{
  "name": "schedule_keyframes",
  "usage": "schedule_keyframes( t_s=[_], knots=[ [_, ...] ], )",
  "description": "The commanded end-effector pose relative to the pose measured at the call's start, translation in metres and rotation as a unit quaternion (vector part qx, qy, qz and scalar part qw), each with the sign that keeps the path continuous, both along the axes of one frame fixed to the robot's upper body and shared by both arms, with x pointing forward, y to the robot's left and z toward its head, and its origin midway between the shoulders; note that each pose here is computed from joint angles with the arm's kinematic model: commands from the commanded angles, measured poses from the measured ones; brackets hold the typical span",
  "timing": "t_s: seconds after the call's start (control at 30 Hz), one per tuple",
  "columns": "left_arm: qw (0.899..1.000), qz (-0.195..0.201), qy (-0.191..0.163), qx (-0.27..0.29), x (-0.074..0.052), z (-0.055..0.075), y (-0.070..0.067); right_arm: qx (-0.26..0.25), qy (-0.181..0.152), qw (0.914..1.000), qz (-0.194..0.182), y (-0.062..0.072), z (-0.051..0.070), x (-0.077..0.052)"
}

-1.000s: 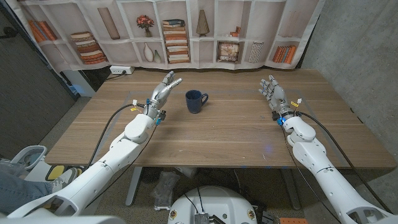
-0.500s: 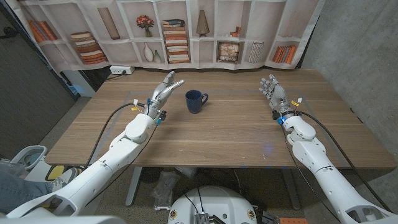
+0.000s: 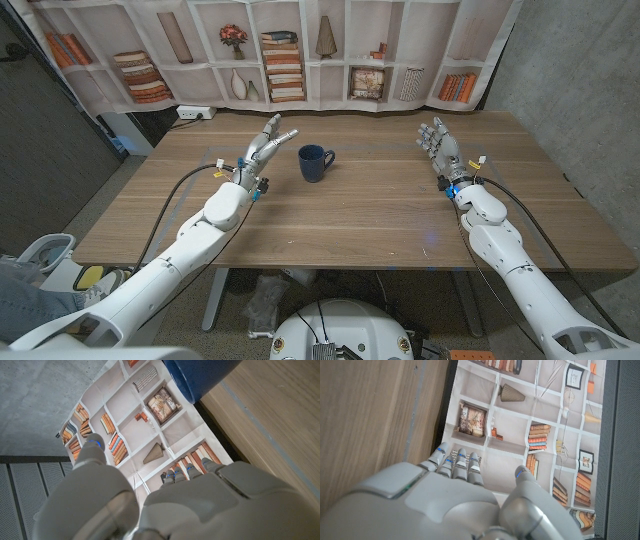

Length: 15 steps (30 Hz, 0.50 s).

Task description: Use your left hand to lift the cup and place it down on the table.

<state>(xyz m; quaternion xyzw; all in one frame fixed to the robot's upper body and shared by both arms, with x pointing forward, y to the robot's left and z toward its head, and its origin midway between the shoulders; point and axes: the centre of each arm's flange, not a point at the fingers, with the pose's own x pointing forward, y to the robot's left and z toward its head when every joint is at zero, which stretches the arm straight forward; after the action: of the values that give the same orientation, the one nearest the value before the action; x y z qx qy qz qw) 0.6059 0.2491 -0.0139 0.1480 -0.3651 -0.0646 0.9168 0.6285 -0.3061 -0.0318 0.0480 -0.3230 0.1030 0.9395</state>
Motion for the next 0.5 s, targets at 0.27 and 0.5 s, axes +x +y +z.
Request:
schedule_keyframes(
  t_s=[0.27, 0.5],
  knots=[
    [0.999, 0.034, -0.003, 0.024, -0.0025, -0.0019, -0.0051, 0.003, -0.009, 1.0000, 0.002, 0.0017, 0.0021, -0.0008],
    [0.999, 0.040, -0.006, 0.036, -0.0039, -0.0009, -0.0087, 0.006, -0.010, 0.9999, 0.003, 0.0021, 0.0025, -0.0015]
  ],
)
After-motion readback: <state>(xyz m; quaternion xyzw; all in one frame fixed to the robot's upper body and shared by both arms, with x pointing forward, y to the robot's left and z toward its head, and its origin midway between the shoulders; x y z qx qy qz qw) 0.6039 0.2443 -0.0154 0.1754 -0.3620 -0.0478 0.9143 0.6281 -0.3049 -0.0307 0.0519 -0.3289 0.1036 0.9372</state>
